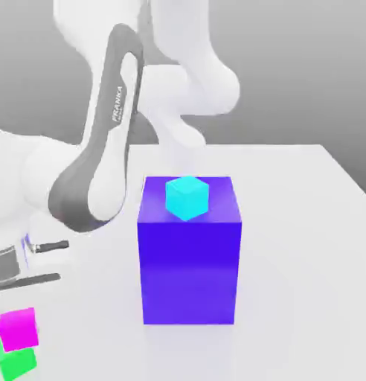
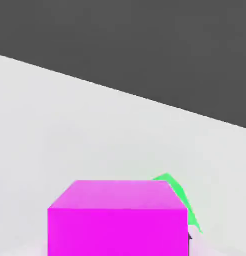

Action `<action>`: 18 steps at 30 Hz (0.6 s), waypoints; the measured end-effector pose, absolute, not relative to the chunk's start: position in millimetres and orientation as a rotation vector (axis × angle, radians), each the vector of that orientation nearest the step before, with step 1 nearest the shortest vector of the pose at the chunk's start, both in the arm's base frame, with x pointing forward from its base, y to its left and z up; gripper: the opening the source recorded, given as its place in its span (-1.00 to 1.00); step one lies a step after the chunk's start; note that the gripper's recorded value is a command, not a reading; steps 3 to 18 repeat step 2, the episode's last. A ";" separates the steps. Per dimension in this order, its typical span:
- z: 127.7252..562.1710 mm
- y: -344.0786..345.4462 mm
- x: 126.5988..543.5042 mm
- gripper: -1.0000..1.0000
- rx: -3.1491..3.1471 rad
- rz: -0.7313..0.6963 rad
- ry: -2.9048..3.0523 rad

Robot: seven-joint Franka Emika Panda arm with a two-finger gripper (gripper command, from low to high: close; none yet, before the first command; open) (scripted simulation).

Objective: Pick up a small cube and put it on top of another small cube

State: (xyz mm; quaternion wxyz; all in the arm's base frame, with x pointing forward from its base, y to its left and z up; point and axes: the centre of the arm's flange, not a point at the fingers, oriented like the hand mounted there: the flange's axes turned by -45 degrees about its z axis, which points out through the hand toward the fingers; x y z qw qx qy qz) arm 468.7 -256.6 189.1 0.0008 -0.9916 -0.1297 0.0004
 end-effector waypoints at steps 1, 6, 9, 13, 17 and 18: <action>189.1 -256.6 468.7 1.00 -3.114 0.001 -0.407; 189.1 -256.6 468.7 1.00 -3.114 0.001 -0.407; 189.1 -256.6 468.7 1.00 -3.114 0.001 -0.407; 189.1 -256.6 468.7 1.00 -3.114 0.001 -0.407; 189.1 -256.6 468.7 1.00 -3.114 0.001 -0.407; 189.1 -256.6 468.7 1.00 -3.114 0.001 -0.407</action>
